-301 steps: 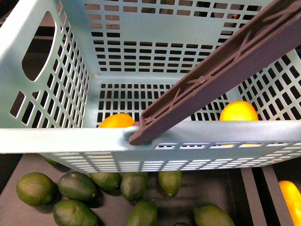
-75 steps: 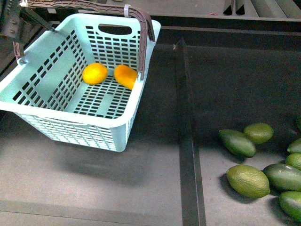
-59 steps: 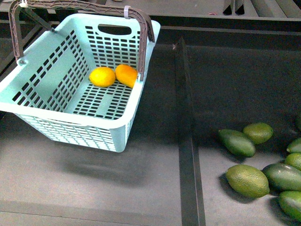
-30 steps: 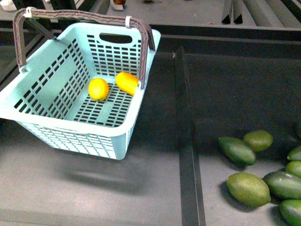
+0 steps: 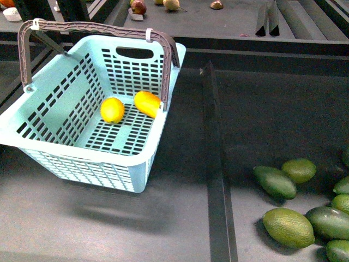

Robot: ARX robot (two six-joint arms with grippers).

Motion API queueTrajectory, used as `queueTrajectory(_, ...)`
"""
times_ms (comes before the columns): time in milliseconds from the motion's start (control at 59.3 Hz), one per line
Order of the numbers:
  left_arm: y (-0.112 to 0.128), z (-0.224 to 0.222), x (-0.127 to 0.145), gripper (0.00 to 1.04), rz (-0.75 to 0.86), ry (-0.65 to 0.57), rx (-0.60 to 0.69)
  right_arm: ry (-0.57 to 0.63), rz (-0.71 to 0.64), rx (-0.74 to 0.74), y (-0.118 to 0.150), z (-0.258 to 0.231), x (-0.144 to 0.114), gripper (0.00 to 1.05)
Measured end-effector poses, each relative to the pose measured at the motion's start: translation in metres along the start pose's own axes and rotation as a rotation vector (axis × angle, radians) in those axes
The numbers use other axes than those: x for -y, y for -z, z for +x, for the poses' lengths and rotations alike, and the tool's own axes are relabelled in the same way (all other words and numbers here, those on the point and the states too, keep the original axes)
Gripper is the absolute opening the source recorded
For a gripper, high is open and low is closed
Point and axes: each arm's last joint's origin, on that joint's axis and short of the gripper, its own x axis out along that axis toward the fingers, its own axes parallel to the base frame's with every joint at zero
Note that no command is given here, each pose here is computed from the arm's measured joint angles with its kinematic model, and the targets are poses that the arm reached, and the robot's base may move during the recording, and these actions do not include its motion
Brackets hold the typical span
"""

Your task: Pick lemon and mango into basket

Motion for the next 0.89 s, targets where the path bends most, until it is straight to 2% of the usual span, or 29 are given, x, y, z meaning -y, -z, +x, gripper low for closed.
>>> queueTrajectory(894,-0.007,-0.038,0.0,0.03,0.0,0.001,0.026,0.0,0.0,0.0,0.0,0.0,0.0,0.96)
